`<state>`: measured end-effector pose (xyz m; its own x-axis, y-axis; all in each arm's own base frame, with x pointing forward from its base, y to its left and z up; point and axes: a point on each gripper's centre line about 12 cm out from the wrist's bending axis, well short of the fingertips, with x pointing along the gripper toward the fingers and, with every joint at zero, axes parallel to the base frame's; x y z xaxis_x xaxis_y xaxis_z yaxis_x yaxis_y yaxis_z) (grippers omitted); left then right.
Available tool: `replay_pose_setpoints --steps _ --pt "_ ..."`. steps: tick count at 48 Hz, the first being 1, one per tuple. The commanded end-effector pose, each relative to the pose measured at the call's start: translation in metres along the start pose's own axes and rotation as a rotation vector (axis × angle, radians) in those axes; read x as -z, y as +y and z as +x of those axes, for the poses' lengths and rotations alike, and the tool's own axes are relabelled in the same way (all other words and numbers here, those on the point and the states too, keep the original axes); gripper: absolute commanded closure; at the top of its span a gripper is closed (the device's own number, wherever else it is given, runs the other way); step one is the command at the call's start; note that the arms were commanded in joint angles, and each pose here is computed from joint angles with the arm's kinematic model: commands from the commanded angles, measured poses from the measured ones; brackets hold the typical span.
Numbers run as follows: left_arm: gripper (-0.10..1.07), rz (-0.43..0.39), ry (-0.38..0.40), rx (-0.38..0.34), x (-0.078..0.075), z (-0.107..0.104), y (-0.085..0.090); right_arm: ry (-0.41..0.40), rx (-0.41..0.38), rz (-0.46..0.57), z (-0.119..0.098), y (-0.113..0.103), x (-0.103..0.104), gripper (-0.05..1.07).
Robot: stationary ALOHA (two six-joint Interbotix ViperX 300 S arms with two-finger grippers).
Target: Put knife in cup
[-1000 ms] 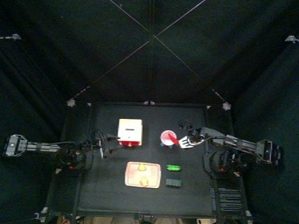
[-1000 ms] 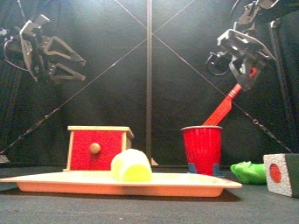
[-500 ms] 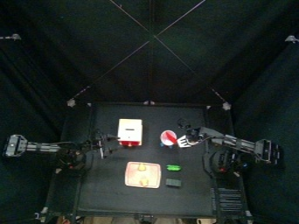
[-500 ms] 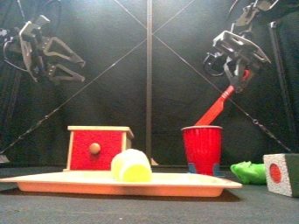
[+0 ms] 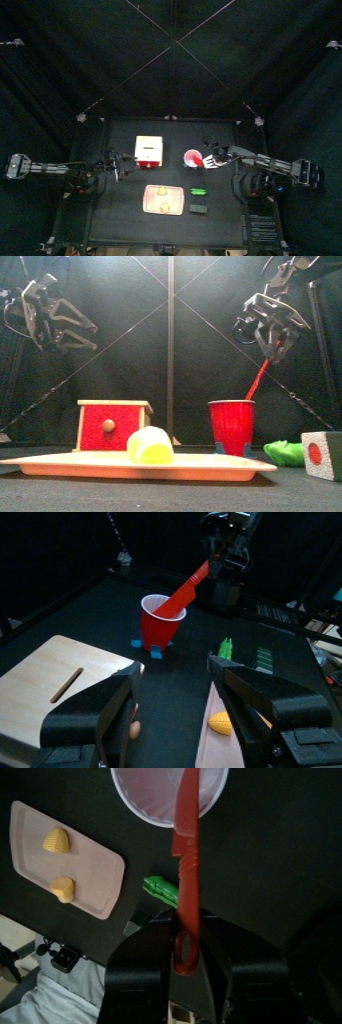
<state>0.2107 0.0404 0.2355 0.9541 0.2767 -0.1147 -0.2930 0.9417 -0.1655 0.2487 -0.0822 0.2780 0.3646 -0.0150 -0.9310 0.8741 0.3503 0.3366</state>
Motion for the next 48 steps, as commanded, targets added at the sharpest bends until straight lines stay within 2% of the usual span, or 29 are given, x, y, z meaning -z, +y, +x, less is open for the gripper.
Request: replay_pose_setpoints --steps 1,10,20,31,48 --pt "0.08 0.002 -0.014 -0.001 -0.005 0.001 -0.001 -0.042 -0.034 -0.01 -0.012 0.007 -0.006 0.32" --pt "0.08 0.001 -0.01 -0.001 -0.004 0.001 0.0 -0.045 -0.035 -0.012 -0.012 0.008 -0.006 0.26" --pt "0.08 0.001 -0.008 0.0 -0.003 0.001 0.0 -0.071 -0.067 -0.026 -0.019 0.013 -0.006 0.26" --pt "0.08 0.001 -0.005 -0.009 -0.002 0.001 0.002 -0.103 -0.096 -0.042 -0.018 0.018 -0.007 0.26" --pt "0.08 0.0 0.0 -0.01 0.0 0.001 0.002 -0.142 -0.106 -0.054 -0.017 0.019 -0.012 0.26"
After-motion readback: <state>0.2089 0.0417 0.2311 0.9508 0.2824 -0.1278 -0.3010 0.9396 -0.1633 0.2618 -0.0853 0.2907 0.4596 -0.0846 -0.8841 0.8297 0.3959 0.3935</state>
